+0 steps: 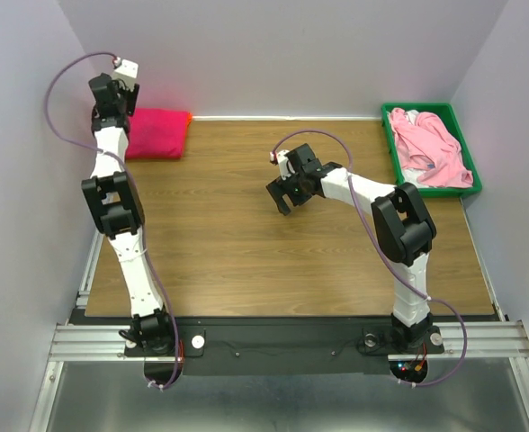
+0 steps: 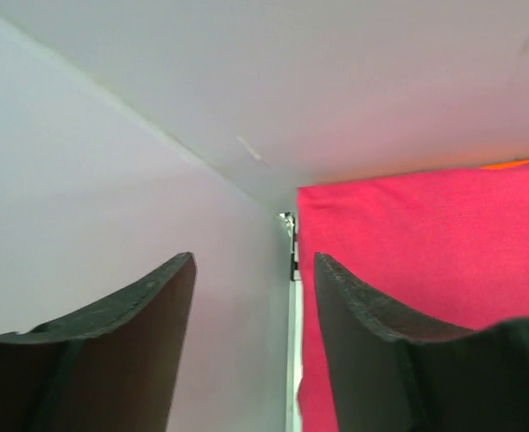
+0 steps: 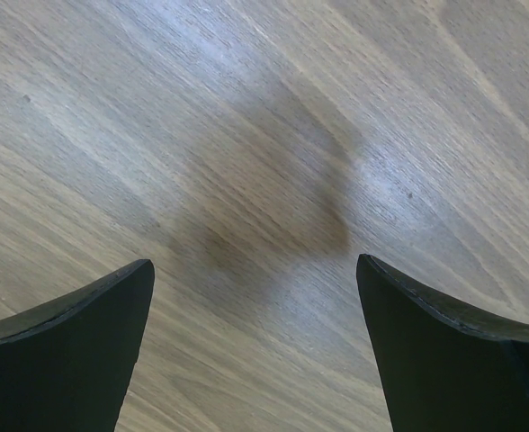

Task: Fold and stack the t-shirts
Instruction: Neatly place the folded tshirt to the corner

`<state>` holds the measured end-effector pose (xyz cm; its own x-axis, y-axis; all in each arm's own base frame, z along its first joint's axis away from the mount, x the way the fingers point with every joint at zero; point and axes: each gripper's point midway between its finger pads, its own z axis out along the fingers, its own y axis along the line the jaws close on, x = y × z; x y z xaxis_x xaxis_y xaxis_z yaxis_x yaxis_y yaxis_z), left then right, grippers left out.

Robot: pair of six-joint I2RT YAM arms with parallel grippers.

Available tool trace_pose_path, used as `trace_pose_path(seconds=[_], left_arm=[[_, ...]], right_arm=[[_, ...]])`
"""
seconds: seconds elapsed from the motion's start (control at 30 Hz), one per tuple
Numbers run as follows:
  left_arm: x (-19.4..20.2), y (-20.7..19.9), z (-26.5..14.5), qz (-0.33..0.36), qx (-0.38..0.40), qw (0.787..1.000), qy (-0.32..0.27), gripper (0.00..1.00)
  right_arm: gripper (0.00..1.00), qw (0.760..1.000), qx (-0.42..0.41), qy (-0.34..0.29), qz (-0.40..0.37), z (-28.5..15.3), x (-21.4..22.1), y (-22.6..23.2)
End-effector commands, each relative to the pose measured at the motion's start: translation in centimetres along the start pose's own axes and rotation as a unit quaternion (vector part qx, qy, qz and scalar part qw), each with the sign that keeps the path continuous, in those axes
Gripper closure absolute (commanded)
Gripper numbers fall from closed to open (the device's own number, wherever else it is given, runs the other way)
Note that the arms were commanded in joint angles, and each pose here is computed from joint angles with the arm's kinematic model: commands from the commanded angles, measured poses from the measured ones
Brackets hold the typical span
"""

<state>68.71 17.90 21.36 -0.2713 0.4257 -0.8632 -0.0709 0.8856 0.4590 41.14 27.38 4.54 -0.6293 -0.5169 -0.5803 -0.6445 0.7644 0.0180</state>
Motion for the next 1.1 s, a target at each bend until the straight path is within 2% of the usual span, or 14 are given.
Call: trace_pose_path(seconds=[0.0, 0.07, 0.17, 0.3, 0.57, 0.83, 0.93, 1.03, 1.07], left_arm=[[-6.8, 3.8, -4.3, -0.036, 0.010, 0.996, -0.079, 0.43], [-5.9, 3.7, -4.0, -0.050, 0.029, 0.996, -0.075, 0.53], [-3.5, 2.3, -2.9, -0.082, 0.060, 0.994, -0.047, 0.60], [-2.2, 1.6, -2.0, -0.096, 0.064, 0.993, -0.038, 0.62], [5.2, 0.0, 0.5, -0.118, 0.035, 0.992, 0.036, 0.68], [10.4, -0.9, 1.6, -0.117, 0.009, 0.989, 0.089, 0.68], [9.9, -0.2, 1.5, -0.116, -0.002, 0.989, 0.087, 0.67], [8.7, 0.6, 0.8, -0.119, -0.009, 0.989, 0.085, 0.56], [7.8, 1.1, 0.6, -0.122, -0.013, 0.989, 0.078, 0.48]], right_arm=[[0.00, 1.000, -0.016, -0.026, 0.000, -1.4, -1.6, 0.6], [0.00, 0.999, -0.024, -0.022, 0.008, -1.2, -1.4, 0.8], [0.00, 0.998, -0.049, -0.020, 0.018, -1.1, -1.1, 1.5], [0.00, 0.998, -0.059, -0.019, 0.026, -1.0, -1.1, 1.7], [0.00, 0.998, -0.055, -0.013, 0.029, -0.7, -0.9, 1.3], [0.00, 0.998, -0.056, -0.007, 0.032, -0.2, -0.8, 1.3], [0.00, 0.998, -0.052, -0.006, 0.031, -0.4, -0.8, 1.2], [0.00, 0.999, -0.044, -0.014, 0.029, -1.2, -1.4, 0.9], [0.00, 0.999, -0.041, -0.022, 0.025, -1.9, -2.0, 0.8]])
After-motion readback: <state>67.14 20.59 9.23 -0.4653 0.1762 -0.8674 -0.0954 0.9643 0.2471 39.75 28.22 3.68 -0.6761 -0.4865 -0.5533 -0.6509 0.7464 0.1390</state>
